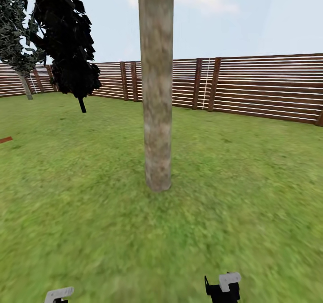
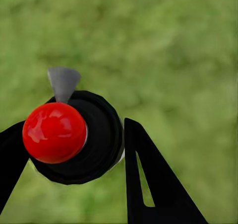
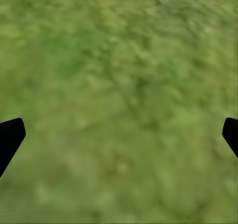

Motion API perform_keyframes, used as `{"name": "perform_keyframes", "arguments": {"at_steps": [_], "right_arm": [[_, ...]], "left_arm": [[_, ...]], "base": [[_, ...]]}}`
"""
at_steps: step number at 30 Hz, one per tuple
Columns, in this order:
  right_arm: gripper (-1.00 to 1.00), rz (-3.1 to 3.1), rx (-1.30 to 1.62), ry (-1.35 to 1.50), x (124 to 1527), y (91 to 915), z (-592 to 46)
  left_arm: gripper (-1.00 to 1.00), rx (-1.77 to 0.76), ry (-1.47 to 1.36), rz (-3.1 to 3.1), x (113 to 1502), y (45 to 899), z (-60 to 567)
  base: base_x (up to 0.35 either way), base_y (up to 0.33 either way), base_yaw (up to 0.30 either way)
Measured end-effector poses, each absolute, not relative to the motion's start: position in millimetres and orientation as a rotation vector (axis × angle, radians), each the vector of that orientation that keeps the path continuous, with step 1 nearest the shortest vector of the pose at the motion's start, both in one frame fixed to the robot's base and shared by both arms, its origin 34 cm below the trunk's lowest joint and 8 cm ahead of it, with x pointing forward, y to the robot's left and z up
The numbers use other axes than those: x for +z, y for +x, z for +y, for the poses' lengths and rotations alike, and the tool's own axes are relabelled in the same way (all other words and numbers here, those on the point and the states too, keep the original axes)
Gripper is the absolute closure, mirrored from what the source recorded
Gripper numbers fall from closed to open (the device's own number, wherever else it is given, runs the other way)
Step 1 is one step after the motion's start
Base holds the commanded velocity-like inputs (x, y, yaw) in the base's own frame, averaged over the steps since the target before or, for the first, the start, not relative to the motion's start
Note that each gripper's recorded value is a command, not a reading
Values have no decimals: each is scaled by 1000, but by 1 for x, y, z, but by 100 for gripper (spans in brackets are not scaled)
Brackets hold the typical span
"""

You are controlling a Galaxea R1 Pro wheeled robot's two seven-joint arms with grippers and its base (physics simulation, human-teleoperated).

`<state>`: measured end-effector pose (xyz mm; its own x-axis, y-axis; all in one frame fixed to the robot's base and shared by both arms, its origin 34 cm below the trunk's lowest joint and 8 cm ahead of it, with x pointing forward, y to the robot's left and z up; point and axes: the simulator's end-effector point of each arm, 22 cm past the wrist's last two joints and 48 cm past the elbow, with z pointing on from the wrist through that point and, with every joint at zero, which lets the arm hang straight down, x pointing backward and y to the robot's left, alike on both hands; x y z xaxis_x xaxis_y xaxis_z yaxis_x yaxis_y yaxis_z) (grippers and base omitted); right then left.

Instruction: In the garden, pick up the pesticide atomizer on the floor and spray pesticide onto both trees until each tree trunk is fully covered.

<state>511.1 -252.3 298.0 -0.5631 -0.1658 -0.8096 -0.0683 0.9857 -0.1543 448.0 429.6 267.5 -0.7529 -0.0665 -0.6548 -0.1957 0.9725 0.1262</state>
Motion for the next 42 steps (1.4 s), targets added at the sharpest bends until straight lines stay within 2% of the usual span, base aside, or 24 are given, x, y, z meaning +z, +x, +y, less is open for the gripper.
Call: {"name": "perform_keyframes", "arguments": {"at_steps": [16, 21, 26, 31, 36, 42], "right_arm": [[-100, 2152, -129, -168, 303, 518, -251], [-100, 2022, -126, -187, 344, 567, -248], [-100, 1907, 40, -514, 380, 600, -183], [-100, 1835, 266, -933, 388, 591, -117], [-100, 1776, 464, -1116, 405, 583, -81], [-100, 1771, 479, -1137, 404, 580, -77]], "left_arm": [[100, 221, -147, 2411, 269, 457, 417], [100, 214, -60, 2350, 287, 491, 413], [100, 146, 245, 2318, 300, 517, 386], [100, -274, 914, 2233, 328, 546, 288], [100, -332, 1281, 2307, 319, 525, 278], [100, -399, 1353, 2290, 321, 517, 260]], "base": [[301, 0, 0], [45, 0, 0], [3, 0, 0], [0, 0, 0], [0, 0, 0], [0, 0, 0]]}}
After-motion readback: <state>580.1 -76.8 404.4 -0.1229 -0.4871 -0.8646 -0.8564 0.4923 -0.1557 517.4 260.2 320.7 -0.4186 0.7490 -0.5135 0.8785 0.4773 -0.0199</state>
